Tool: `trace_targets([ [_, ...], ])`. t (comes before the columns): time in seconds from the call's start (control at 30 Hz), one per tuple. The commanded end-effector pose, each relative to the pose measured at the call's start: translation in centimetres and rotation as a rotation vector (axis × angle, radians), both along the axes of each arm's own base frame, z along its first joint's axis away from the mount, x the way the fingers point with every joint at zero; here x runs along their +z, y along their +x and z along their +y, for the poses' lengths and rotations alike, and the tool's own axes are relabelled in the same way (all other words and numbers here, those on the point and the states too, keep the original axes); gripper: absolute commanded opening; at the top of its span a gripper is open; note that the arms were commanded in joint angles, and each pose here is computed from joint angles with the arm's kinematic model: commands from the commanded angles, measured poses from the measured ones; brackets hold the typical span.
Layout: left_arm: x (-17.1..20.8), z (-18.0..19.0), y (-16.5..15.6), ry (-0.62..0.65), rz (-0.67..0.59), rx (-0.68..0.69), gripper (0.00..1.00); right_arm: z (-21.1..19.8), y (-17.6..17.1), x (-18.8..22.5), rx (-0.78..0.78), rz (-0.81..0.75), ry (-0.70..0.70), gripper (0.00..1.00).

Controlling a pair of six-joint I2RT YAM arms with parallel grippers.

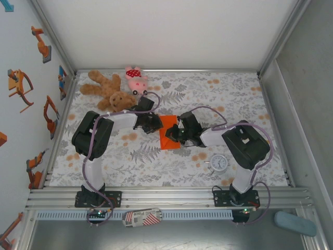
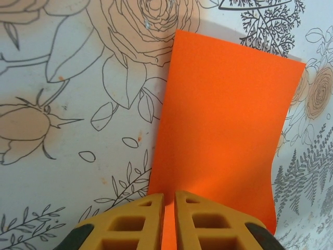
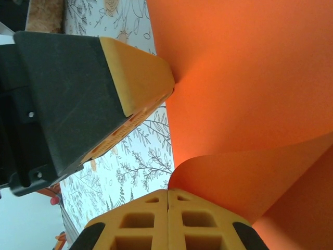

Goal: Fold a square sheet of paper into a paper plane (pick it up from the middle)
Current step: Fold the triangle a second time at the center of the table.

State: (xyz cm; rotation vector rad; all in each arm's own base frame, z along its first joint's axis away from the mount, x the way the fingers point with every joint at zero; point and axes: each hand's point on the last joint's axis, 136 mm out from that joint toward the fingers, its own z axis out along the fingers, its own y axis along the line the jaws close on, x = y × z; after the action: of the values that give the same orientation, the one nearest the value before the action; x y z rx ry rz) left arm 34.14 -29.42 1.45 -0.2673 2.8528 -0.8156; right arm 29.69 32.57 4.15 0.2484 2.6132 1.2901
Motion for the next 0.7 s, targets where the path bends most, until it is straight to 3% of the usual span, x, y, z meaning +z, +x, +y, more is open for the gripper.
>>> trace_targets([
  [0.0, -2.9, 1.4, -1.7, 0.093, 0.092, 0.013, 0.15, 1.1, 1.0, 1.2, 0.002, -0.042, 0.033, 0.0],
  [0.67, -2.7, 1.1, -1.7, 0.087, 0.1, 0.005, 0.14, 0.4, 1.7, -0.4, -0.044, -0.013, -0.046, 0.0],
])
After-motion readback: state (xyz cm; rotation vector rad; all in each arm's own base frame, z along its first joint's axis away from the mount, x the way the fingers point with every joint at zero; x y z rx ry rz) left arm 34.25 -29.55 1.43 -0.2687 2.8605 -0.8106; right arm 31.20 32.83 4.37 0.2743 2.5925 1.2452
